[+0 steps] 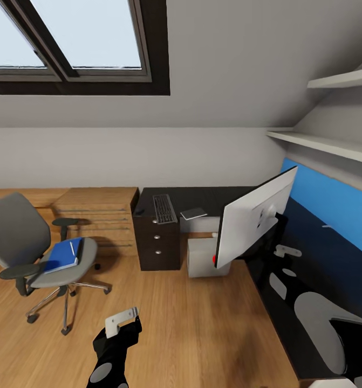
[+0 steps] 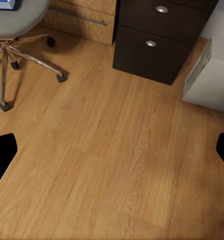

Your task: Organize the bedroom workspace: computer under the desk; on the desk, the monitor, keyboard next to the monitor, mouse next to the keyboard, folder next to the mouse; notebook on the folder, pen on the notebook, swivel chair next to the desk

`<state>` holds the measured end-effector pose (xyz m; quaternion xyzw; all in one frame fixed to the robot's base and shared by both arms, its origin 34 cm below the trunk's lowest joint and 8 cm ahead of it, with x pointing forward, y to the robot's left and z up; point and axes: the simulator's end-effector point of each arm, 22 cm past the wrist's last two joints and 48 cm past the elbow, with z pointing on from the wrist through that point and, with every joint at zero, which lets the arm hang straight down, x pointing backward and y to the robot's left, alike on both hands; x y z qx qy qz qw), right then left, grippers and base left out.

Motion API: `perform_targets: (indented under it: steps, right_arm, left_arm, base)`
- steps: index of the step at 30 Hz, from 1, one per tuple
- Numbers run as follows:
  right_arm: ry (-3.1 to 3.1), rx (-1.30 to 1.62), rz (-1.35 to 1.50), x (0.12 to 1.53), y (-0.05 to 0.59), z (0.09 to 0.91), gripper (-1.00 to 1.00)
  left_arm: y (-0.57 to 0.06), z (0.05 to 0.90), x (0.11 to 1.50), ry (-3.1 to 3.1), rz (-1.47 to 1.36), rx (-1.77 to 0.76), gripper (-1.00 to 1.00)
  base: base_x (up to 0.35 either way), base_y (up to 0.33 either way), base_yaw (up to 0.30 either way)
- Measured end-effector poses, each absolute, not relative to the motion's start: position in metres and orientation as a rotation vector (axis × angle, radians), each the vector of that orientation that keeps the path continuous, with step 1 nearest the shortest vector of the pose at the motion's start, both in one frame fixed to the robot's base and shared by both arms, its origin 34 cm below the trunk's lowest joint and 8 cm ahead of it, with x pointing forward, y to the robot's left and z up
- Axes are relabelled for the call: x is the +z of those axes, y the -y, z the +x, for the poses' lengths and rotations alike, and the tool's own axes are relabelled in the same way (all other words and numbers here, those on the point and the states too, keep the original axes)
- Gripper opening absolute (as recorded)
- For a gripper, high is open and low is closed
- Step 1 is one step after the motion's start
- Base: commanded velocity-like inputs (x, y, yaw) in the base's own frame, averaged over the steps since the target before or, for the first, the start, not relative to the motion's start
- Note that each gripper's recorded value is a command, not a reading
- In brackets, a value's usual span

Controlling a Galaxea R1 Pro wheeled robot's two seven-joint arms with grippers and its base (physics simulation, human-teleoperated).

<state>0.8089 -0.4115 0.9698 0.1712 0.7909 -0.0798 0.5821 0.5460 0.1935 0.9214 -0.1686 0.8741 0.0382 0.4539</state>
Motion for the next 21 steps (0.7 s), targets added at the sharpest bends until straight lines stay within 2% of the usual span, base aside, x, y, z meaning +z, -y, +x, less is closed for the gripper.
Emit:
perform_targets:
  steps: [9, 21]
  right_arm:
    - [-1.816, -0.209, 0.393, 0.964, 0.417, 0.809, 1.00]
    - [-1.806, -0.395, 0.500, 0.948, 0.470, 0.789, 1.00]
  left_arm:
    - [-0.194, 0.549, 0.914, -2.157, -0.417, 0.094, 1.00]
    - [-0.196, 0.552, 0.902, -2.158, -0.425, 0.108, 1.00]
  base:
    - [0.000, 0.000, 0.000]
    - [0.000, 0.000, 0.000]
